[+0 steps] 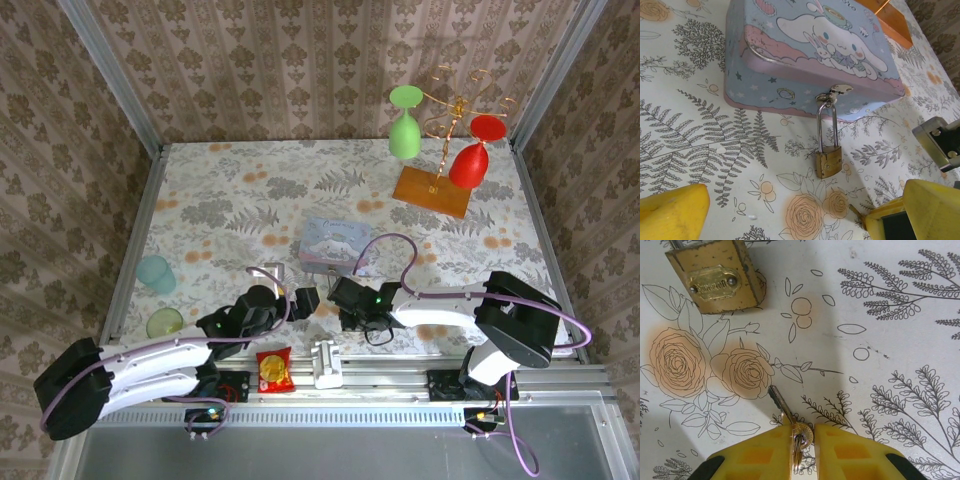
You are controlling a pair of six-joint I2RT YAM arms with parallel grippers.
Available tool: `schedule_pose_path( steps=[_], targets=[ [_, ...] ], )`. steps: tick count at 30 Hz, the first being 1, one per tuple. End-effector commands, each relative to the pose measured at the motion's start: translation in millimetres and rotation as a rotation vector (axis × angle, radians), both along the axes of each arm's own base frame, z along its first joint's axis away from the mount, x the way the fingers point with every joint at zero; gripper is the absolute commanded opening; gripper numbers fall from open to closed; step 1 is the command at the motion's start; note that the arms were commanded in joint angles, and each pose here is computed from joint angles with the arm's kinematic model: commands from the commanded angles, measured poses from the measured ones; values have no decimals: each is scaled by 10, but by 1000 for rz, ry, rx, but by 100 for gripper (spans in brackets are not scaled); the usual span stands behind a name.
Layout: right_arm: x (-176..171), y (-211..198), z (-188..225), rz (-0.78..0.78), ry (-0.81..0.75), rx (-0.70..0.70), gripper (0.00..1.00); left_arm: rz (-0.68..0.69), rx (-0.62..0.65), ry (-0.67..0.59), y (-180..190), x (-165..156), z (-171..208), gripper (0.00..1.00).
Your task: Unlock the padlock with the key
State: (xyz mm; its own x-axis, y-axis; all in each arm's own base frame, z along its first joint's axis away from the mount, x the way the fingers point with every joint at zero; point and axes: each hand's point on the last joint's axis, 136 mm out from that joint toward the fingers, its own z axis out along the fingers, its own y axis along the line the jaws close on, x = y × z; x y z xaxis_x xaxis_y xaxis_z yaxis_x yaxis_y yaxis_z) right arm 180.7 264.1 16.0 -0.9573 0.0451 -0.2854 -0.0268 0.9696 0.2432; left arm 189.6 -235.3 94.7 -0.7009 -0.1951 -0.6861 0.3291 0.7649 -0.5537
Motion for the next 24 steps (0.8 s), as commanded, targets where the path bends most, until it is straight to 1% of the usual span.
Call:
schedule_pose_path(
  steps=[1, 5, 8, 11, 17, 20, 22, 24],
  targets=[
    [-1, -37, -28, 67, -12, -80, 20, 8, -10, -9, -16, 19, 0, 100],
    [0, -106, -48, 120, -15, -148, 19, 3, -6, -5, -42, 24, -28, 100],
    [1, -86, -48, 147, -22, -145, 13, 1, -1, -2, -57, 33, -40, 100],
    [-5, -50, -64, 175, -25, -132, 1, 9, -2, -1, -53, 41, -53, 100],
    [24, 4, 60, 281, -82, -86, 0, 43, -50, 20, -46, 69, -30, 100],
    [69, 22, 203, 299, -122, -18, 0, 70, -151, 43, -96, 71, 61, 98],
    [124, 46, 348, 287, -154, 52, 0, 84, -243, 27, -146, 83, 191, 95],
    [184, 41, 491, 268, -190, 96, 0, 101, -296, 37, -174, 98, 268, 95]
  ],
)
